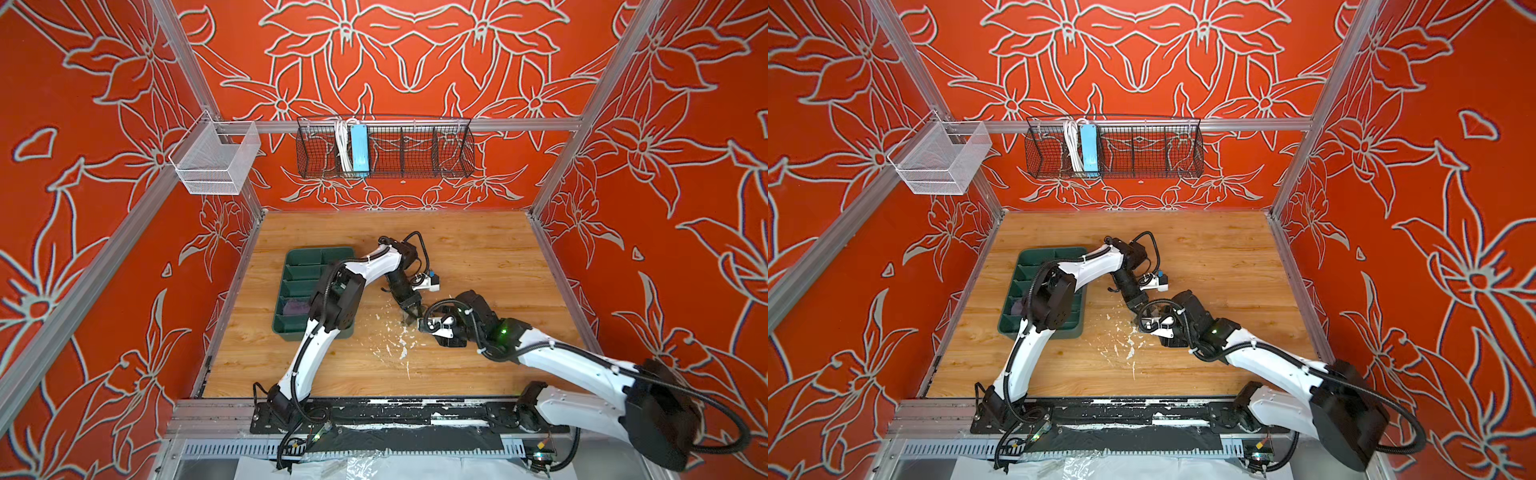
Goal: Roll the socks
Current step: 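Grasp the rolled sock with the right gripper while the left gripper releases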
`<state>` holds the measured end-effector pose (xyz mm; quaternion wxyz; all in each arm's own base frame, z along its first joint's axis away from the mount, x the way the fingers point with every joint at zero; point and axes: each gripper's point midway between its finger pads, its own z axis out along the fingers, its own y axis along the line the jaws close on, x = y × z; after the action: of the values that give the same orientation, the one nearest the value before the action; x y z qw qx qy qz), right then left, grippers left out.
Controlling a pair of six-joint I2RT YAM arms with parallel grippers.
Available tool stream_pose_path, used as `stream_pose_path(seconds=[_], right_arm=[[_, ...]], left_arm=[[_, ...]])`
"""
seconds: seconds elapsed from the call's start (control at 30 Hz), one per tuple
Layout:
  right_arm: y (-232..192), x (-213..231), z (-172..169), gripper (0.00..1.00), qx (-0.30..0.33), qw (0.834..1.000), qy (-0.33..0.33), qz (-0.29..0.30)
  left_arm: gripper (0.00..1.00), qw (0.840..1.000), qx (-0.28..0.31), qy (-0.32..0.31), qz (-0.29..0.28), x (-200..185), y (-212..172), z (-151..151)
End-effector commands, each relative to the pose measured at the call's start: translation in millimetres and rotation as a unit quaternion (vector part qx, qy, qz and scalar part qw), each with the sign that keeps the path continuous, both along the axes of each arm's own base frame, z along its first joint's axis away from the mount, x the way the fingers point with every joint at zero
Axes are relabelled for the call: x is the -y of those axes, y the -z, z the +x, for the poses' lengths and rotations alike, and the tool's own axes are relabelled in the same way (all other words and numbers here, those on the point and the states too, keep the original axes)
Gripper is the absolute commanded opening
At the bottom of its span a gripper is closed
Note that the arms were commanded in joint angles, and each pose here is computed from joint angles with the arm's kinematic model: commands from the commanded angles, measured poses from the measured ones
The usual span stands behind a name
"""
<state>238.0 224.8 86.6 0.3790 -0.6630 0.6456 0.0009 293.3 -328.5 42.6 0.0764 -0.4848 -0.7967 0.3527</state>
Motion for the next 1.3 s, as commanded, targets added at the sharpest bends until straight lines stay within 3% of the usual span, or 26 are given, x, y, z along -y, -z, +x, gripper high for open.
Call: stream_pose_path(seconds=[0.0,0.3,0.4,0.5,0.67,0.77,0.87,0.9,0.93,1.1,1.17,1.27], right_arm=[[-11,-19,29,0.64,0.055,0.998,0.0,0.012],[36,-34,51,0.61,0.034,0.999,-0.004,-0.034],[47,-33,48,0.48,0.016,0.999,-0.009,-0.051],[59,-24,36,0.32,-0.024,0.996,-0.013,-0.081],[71,-4,26,0.13,-0.063,0.99,0.018,-0.122],[76,11,20,0.08,-0.085,0.985,0.049,-0.143],[75,20,11,0.03,-0.105,0.981,0.072,-0.143],[76,23,7,0.02,-0.115,0.98,0.077,-0.143],[75,25,4,0.02,-0.122,0.978,0.085,-0.144],[73,35,-7,0.02,-0.148,0.972,0.111,-0.147],[69,36,-12,0.02,-0.161,0.97,0.112,-0.145],[63,31,-28,0.02,-0.198,0.967,0.086,-0.137]], left_arm=[[0.04,0.998,-0.04,0.001,0.04,-12,22,-13],[0.04,0.998,-0.04,-0.004,0.038,-10,21,-12],[0.05,0.999,-0.039,-0.005,0.034,-9,16,-12],[0.11,1.0,-0.022,-0.007,0.015,-5,5,-10],[0.23,0.998,0.046,-0.005,-0.039,4,-29,-4],[0.33,0.992,0.097,-0.005,-0.076,9,-54,1],[0.57,0.983,0.149,-0.012,-0.107,12,-79,8],[0.69,0.98,0.166,-0.017,-0.111,11,-87,10],[0.98,0.976,0.186,-0.022,-0.114,10,-95,14],[0.97,0.942,0.32,-0.06,-0.086,-9,-125,40],[0.97,0.913,0.391,-0.098,-0.063,-23,-140,58],[0.97,0.848,0.495,-0.187,-0.021,-56,-177,85]])
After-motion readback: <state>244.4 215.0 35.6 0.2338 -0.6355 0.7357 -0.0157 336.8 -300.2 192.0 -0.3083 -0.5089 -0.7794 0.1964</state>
